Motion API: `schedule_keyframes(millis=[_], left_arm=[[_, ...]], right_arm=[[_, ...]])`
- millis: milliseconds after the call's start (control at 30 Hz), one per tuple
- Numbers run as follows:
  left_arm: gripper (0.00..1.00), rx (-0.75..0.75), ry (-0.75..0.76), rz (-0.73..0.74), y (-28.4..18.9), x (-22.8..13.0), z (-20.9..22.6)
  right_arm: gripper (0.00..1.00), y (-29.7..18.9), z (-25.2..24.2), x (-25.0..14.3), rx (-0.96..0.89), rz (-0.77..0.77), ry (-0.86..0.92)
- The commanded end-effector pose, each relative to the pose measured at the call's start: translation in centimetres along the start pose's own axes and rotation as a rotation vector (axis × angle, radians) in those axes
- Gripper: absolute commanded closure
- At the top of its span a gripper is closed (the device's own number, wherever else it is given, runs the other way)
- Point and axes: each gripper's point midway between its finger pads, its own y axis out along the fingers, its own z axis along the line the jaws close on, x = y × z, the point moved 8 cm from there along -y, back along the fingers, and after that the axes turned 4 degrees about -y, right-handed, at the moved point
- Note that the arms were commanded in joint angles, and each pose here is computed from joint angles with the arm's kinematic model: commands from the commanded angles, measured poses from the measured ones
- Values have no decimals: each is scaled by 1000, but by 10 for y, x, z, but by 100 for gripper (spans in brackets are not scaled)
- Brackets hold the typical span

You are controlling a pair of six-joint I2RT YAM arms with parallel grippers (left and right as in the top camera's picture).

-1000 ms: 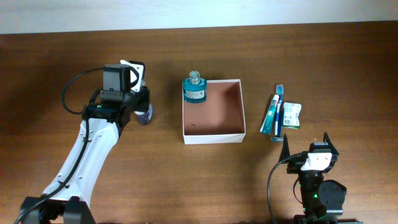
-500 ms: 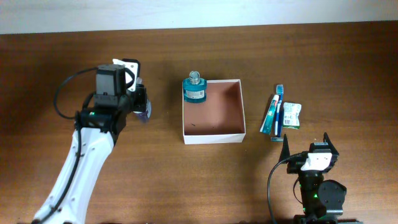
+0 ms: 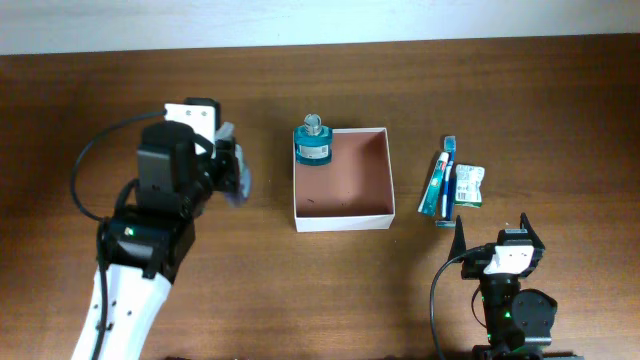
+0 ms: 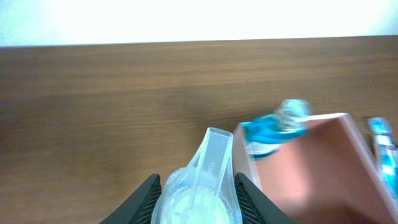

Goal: Pack container

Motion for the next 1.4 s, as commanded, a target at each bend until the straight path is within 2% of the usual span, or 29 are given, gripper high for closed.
schedule_keyframes(millis=[0,367,667,933,1133,1367], left_arm=[[63,-74,-47,-62,-21,9,-21],[63,-148,-178,-24,-19,1,-51],[63,-115,-149,-69,-17,-1,-72],[63,-145,-112,-68,-1,-7,-99],[63,-99,-124,-58,20,-12,-101],[63,-31,-100,-89,20,-9,-95]], right_arm=[[1,0,0,-2,-3,3,-3],[2,0,0,-2,-3,3,-3],[2,0,0,-2,-3,3,-3],[2,0,0,-2,-3,3,-3],[2,0,0,-2,-3,3,-3],[2,0,0,-2,-3,3,-3]])
